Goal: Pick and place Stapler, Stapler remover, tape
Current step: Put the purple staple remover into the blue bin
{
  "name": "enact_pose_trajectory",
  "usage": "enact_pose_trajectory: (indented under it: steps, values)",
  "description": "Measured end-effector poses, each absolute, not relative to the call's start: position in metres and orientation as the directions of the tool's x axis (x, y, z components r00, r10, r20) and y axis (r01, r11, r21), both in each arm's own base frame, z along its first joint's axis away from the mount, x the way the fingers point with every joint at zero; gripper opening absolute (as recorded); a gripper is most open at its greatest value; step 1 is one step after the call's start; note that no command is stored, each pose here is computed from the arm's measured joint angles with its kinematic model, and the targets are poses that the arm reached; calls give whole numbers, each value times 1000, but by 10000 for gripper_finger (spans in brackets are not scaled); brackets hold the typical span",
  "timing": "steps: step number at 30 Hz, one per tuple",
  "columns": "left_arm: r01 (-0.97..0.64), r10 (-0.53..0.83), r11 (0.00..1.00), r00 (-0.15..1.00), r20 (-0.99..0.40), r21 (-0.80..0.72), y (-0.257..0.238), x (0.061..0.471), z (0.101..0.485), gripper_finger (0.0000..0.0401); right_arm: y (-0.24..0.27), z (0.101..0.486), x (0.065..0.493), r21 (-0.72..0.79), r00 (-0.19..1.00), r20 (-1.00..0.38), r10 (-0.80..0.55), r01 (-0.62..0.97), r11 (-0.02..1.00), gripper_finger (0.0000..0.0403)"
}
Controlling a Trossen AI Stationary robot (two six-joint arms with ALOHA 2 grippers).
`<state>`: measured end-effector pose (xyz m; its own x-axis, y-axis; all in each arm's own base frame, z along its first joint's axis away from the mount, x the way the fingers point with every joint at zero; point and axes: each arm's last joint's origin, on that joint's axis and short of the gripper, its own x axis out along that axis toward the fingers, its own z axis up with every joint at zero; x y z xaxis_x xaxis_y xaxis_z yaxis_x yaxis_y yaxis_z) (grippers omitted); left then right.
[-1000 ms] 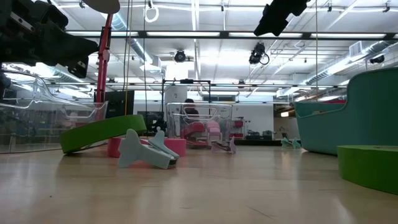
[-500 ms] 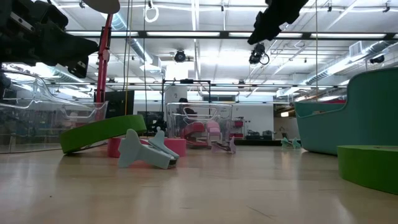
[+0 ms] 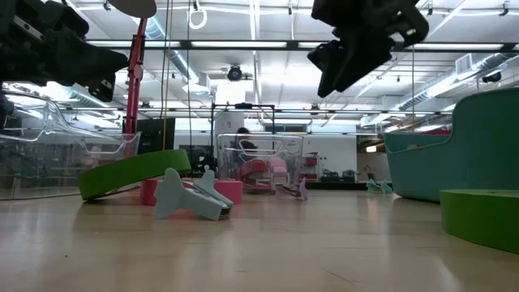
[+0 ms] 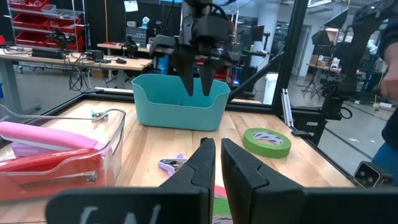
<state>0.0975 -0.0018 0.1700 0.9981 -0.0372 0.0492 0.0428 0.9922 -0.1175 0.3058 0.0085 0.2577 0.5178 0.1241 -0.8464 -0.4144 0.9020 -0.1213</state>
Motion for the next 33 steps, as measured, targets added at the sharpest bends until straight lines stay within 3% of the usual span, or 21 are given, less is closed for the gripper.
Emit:
enact_pose_trajectory:
  steps: [6, 12, 22, 33]
  values:
    - [43, -37, 992, 998, 49, -117, -2, 98, 170, 30, 8, 245, 313, -174, 482, -868, 120, -521, 836, 155]
    - [42, -37, 992, 998, 49, -117, -2, 98, 170, 30, 9, 243, 314, -170, 472, -873, 121, -528, 832, 155]
    - [43, -37, 992, 998, 49, -117, -2, 98, 170, 30, 6, 275, 325, -220, 460, -887, 42, -500, 838, 155]
    - [43, -37, 992, 998, 49, -117, -2, 98, 170, 30, 7, 237, 341, -180, 344, -938, 47, -598, 781, 155]
